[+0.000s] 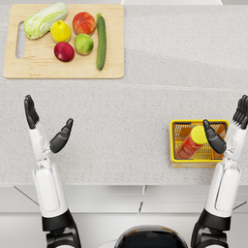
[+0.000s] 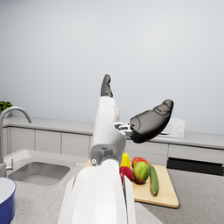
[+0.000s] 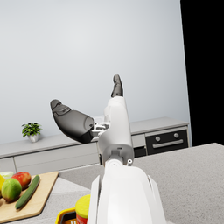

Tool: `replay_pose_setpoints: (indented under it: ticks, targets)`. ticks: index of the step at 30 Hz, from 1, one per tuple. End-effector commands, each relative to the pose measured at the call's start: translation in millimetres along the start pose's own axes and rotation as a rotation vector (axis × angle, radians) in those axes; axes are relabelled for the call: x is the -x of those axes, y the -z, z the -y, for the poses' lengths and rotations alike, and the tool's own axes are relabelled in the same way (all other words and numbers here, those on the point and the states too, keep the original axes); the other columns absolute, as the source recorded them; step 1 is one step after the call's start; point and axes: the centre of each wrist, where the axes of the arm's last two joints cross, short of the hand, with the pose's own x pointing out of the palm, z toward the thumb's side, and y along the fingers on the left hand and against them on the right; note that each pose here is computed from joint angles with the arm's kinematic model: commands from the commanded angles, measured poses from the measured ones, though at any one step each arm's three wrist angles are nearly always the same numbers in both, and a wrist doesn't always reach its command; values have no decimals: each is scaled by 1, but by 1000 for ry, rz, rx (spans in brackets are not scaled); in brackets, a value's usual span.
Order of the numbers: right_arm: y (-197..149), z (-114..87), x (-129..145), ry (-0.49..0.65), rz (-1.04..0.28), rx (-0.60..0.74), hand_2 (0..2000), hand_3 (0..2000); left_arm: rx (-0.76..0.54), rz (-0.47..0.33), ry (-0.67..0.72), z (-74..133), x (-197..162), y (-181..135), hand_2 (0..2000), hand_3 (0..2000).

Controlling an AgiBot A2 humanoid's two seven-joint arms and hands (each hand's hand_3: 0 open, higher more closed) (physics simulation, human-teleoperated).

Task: Pick up the red potato chip and place it into the yellow basket

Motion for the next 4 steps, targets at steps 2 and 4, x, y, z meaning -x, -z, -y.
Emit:
replay_pose_setpoints:
  ticks: [2, 4]
  targets:
    - [0, 0, 1, 3, 0, 0, 0, 0, 4, 0, -3, 0, 1, 1, 0, 0]
    - [0, 0, 1, 4, 0, 1, 0, 0, 6, 0, -4, 1, 1, 1, 0, 0]
